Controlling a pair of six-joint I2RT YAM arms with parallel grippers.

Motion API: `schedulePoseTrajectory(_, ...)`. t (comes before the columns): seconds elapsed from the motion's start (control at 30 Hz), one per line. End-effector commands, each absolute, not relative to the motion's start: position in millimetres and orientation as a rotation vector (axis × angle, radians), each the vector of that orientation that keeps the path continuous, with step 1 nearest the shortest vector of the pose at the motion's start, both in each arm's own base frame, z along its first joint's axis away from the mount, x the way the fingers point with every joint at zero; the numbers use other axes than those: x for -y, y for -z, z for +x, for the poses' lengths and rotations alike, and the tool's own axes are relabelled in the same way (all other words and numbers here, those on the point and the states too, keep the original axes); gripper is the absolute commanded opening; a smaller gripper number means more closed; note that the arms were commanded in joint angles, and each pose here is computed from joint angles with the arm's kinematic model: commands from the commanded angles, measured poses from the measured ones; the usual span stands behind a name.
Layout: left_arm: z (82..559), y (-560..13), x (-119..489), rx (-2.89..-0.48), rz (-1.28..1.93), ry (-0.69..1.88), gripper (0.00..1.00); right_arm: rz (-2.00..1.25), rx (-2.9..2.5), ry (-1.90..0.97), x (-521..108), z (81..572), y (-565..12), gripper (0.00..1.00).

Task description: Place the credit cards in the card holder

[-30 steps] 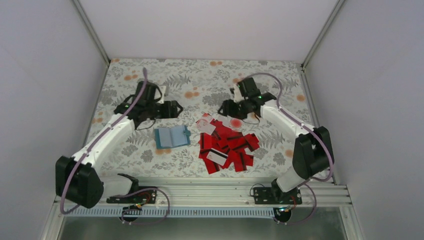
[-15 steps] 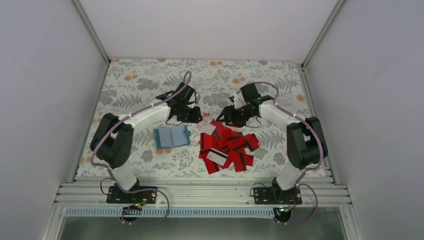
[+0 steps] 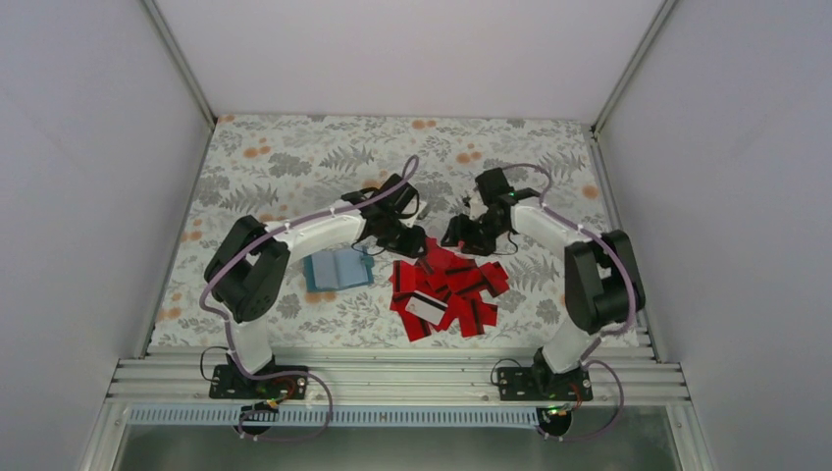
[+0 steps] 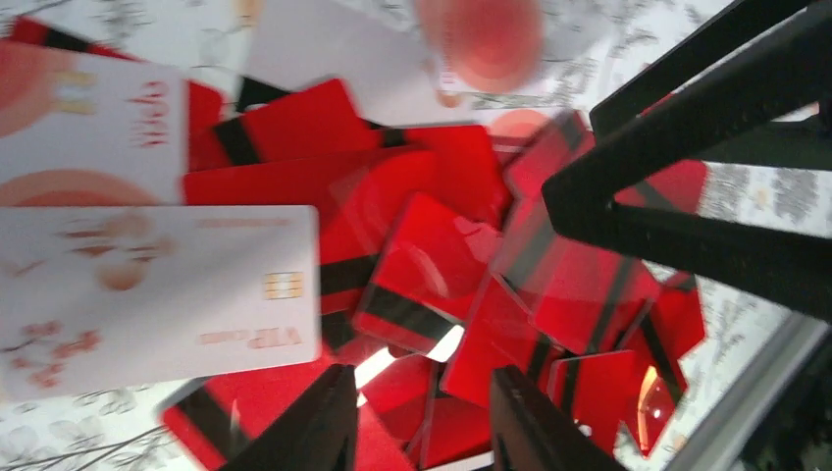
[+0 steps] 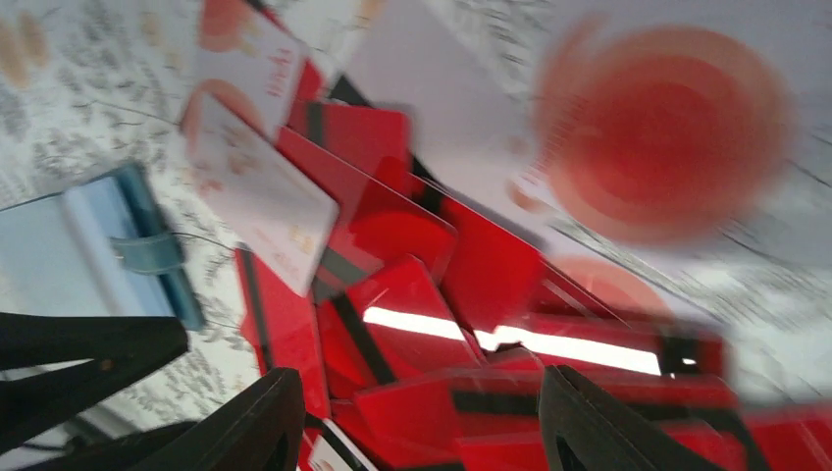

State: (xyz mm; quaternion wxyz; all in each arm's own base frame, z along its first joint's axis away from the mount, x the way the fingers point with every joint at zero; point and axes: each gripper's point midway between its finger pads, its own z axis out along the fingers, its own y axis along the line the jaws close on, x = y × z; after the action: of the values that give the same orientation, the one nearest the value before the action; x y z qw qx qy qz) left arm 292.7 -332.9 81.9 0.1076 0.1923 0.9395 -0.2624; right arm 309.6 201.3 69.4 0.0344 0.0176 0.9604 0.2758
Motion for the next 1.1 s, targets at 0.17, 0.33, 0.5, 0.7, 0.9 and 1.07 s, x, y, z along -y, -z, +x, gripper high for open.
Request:
schedulePoseTrajectory(0.17,267,-84,365,-2.656,0.867,0.964,0.57,0.264,-2.897,-0.816,-147,275,-81,0.57)
schedulePoseTrajectory(0.33,252,-79,366,-2.668,0.932,1.049,0.58,0.152,-2.825,-1.153,-175,255,-93,0.55)
schedulePoseTrajectory(0.5,242,-65,363,-2.724,0.938,1.077,0.58,0.170,-2.845,-1.313,-185,237,-71,0.45)
schedulePoseTrajectory(0.7,233,-57,362,-2.766,0.936,1.118,0.63,0.229,-2.862,-1.296,-183,237,-53,0.38)
schedulePoseTrajectory(0.9,231,-47,362,-2.812,0.906,1.129,0.62,0.274,-2.870,-1.233,-177,237,-39,0.31)
schedulePoseTrajectory(1.07,231,-39,360,-2.842,0.873,1.113,0.60,0.295,-2.885,-1.195,-173,234,-31,0.28)
